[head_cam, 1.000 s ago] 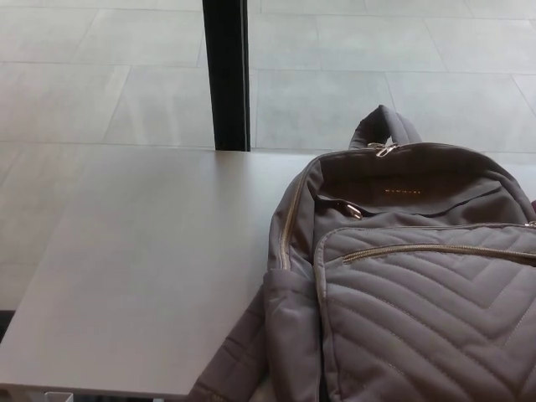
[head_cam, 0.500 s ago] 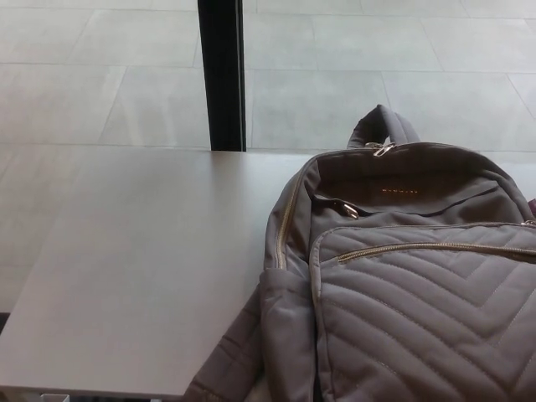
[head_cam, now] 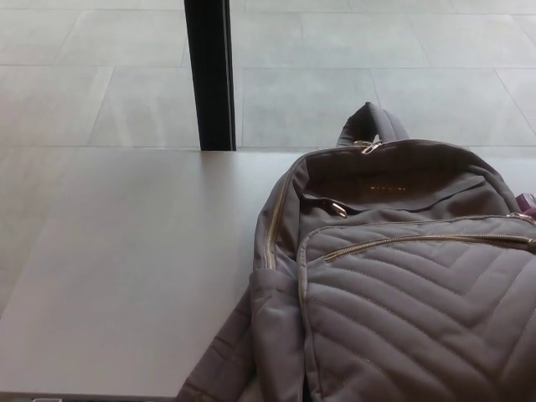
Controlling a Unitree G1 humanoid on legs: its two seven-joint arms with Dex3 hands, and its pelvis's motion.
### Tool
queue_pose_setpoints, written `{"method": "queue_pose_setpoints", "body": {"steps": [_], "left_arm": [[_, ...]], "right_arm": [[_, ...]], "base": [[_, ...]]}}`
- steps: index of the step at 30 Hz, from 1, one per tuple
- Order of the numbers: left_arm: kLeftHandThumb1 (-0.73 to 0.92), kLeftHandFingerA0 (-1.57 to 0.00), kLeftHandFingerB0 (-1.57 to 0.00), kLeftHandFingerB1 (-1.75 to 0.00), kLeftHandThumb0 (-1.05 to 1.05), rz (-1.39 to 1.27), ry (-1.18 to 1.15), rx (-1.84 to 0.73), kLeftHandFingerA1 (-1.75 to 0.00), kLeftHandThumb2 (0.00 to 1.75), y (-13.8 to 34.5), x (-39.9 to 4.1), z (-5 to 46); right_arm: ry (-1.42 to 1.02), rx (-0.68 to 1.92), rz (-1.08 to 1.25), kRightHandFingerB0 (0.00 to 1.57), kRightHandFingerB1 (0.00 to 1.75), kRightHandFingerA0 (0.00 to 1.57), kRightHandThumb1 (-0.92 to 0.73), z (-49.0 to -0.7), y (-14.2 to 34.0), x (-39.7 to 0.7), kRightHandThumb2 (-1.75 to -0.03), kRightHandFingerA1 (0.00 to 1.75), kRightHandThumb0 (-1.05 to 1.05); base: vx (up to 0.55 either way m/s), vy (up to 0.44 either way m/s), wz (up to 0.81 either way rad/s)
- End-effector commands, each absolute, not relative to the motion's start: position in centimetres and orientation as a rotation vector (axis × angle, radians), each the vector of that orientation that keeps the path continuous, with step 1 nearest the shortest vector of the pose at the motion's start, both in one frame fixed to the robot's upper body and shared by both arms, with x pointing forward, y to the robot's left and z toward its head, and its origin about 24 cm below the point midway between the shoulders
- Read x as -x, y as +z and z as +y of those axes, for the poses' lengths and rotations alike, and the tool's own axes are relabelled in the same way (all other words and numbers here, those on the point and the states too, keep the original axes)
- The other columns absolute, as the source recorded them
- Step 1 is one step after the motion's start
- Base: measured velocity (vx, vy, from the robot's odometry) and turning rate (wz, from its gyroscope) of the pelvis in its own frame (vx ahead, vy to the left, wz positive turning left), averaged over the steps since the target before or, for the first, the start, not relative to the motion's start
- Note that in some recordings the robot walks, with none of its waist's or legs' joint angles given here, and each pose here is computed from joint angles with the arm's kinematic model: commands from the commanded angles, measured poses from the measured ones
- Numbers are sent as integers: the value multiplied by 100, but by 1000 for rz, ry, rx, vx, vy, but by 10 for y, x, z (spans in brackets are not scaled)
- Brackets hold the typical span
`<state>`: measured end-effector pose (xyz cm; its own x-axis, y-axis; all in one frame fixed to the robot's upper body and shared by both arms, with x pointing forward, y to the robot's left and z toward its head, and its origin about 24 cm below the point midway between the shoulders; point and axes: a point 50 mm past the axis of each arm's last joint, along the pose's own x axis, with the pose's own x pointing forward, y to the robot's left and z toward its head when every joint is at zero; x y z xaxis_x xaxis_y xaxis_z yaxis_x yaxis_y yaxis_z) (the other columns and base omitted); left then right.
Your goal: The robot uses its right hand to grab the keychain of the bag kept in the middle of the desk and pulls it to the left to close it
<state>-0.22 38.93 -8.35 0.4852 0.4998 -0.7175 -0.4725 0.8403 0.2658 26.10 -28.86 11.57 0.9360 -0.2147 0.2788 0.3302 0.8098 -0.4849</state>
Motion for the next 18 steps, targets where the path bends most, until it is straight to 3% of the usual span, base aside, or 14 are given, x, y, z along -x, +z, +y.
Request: {"method": "queue_pose_setpoints", "body": {"steps": [1,4,5,6,10,18], "left_arm": [[88,-82,-67,-44,-60,868,598,-60,-57,67,-77,5,396],[88,-80,-65,-44,-59,866,592,-53,-56,67,-78,5,395],[87,-82,-67,-44,-59,868,594,-51,-55,67,-78,5,395],[87,-82,-67,-44,-59,873,601,-48,-55,67,-79,5,395],[88,-80,-64,-44,-60,872,594,-43,-55,67,-79,6,394],[86,-83,-66,-45,-61,866,574,-54,-56,66,-81,-2,391]], "right_arm": [[-270,234,-208,76,161,100,-50,-268,137,-289,-125,175,-4],[-243,218,-165,81,158,100,-44,-258,141,-300,-132,175,-5],[-210,235,-127,79,157,98,-55,-255,142,-304,-122,175,-8],[-176,255,-85,79,157,98,-55,-252,142,-309,-122,175,-8],[-37,437,58,82,155,95,-44,-246,147,-317,-134,175,-8],[6,473,116,83,154,96,-40,-230,133,-317,-139,174,-9]], "base": [[0,0,0],[0,0,0],[0,0,0],[0,0,0],[0,0,0],[0,0,0]]}}
